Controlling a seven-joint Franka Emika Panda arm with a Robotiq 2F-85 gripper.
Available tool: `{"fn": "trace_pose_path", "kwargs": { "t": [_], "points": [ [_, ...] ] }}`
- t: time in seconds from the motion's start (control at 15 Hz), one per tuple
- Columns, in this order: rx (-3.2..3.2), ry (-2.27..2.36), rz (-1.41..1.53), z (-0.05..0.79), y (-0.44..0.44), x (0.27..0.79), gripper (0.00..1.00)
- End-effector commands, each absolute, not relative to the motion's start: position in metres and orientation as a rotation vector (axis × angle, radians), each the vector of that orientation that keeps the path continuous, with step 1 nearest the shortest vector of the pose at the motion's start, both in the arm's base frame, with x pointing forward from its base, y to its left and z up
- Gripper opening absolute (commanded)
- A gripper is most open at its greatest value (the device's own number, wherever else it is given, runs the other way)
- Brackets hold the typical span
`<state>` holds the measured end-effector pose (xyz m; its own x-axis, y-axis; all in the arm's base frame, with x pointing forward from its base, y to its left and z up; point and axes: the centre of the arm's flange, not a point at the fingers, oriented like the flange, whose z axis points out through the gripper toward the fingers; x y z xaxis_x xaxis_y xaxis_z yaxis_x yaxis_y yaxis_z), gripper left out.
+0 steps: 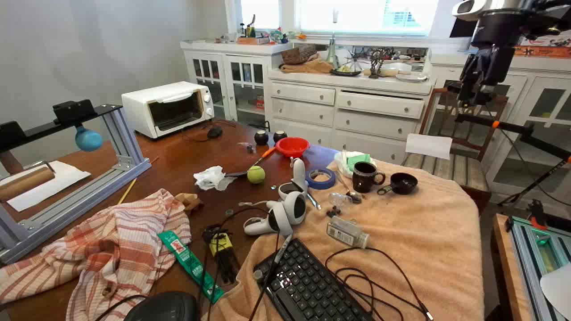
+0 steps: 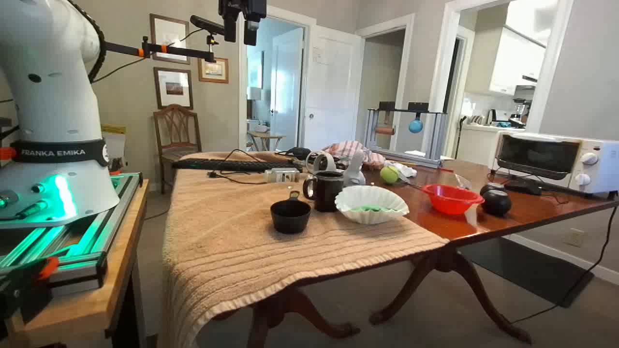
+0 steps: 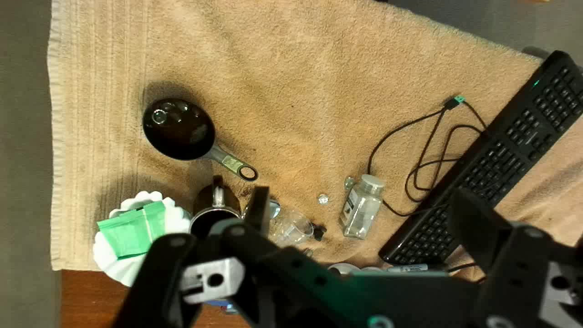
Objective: Pick up the cup on the table
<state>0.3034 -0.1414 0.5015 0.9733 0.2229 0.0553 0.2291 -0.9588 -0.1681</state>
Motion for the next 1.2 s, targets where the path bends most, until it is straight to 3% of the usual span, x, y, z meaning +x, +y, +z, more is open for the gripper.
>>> {"fn": "trace_pose_path", "kwargs": {
  "t": [0.0, 0.33, 1.13],
  "points": [
    [-2.947, -0.340, -0.053, 0.502, -0.141, 0.303, 1.00],
    [-2.947, -0.340, -0.053, 0.501, -0.141, 0.303, 1.00],
    [-3.552, -0.786, -0.111, 0.437, -0.026, 0.363, 1.00]
  ]
}}
